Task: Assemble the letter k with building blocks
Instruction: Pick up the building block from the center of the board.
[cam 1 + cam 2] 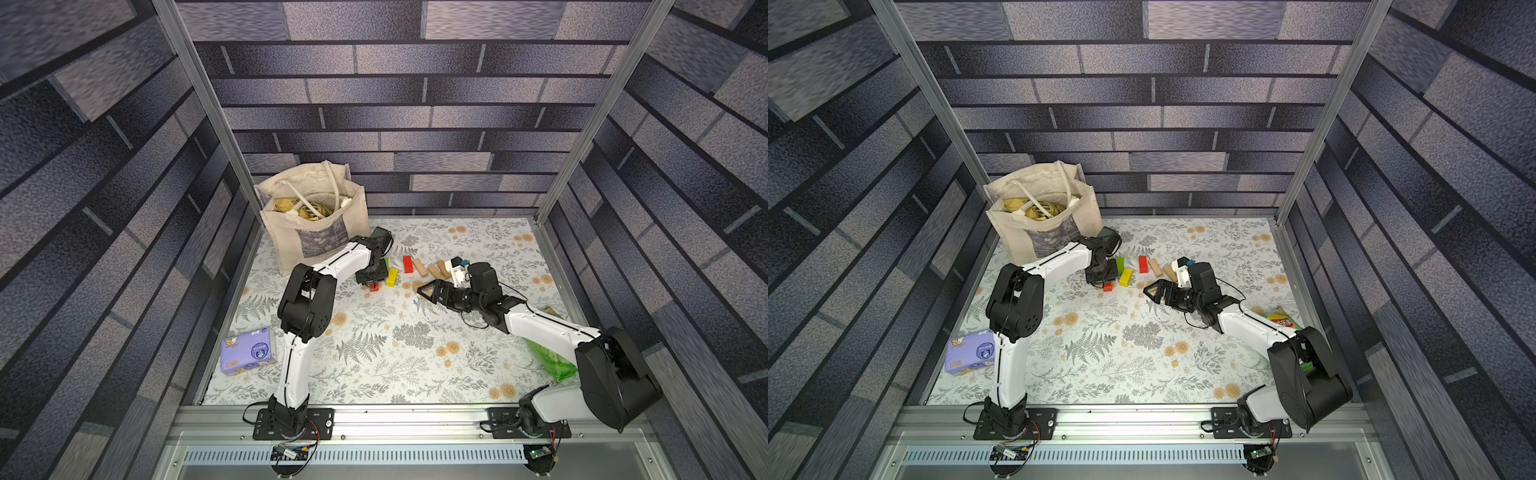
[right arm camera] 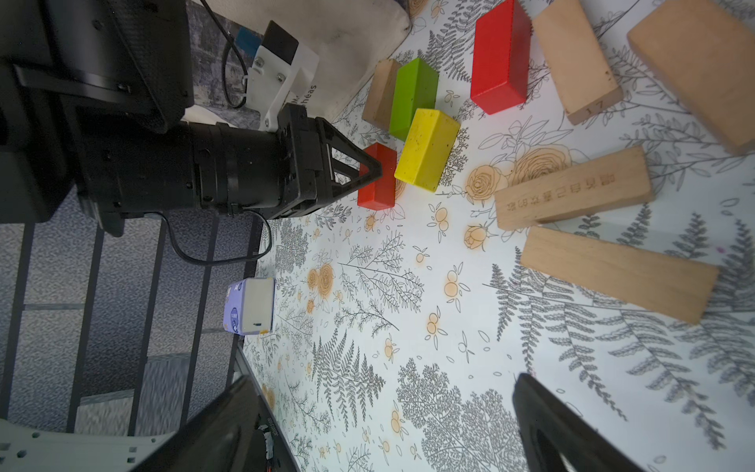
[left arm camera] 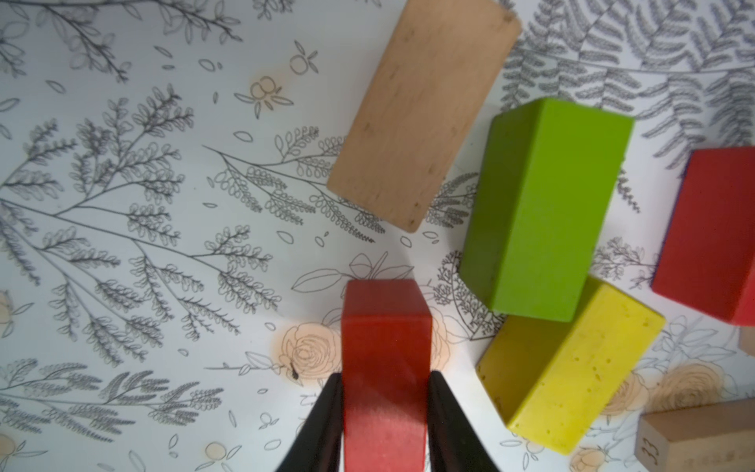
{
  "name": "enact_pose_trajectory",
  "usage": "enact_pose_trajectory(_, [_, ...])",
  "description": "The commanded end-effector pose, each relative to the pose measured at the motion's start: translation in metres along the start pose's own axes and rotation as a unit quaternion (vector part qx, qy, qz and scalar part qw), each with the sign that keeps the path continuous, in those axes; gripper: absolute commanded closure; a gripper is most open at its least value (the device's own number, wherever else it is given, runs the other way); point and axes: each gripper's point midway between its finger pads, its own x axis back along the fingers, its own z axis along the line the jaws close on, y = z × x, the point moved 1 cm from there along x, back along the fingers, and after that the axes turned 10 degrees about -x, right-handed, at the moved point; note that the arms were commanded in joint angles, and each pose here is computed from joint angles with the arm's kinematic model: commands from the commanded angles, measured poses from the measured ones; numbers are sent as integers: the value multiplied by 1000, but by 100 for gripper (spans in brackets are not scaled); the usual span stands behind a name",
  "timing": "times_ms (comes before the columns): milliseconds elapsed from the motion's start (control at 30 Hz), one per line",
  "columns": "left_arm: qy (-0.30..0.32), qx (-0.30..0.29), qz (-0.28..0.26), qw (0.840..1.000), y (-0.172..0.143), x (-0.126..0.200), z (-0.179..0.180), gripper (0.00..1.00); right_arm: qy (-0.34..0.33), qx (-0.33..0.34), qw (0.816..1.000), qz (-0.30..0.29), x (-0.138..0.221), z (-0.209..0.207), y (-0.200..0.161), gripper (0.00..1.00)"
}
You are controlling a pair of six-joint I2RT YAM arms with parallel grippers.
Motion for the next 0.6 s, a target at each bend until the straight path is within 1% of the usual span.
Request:
enact_pose_trajectory(0, [21, -57, 11, 998, -17, 23, 3, 92, 2, 9, 1000, -3, 1, 10, 0, 0])
enact_pose_trajectory(100, [18, -75, 6, 997, -24, 34, 3, 92, 2, 11, 1000, -1, -2, 13, -5, 0])
enact_pose_trajectory(233, [19, -81, 10, 997, -39, 42, 11, 93, 0, 10, 1000, 5, -9, 16, -15, 0])
enact_pose_trajectory(467, [21, -63, 2, 998, -61, 49, 26, 93, -2, 20, 1000, 4, -10, 25, -26, 0])
enact_pose_trajectory(567, [13, -61, -7, 998, -66, 50, 28, 93, -4, 21, 1000, 4, -10, 25, -29, 0])
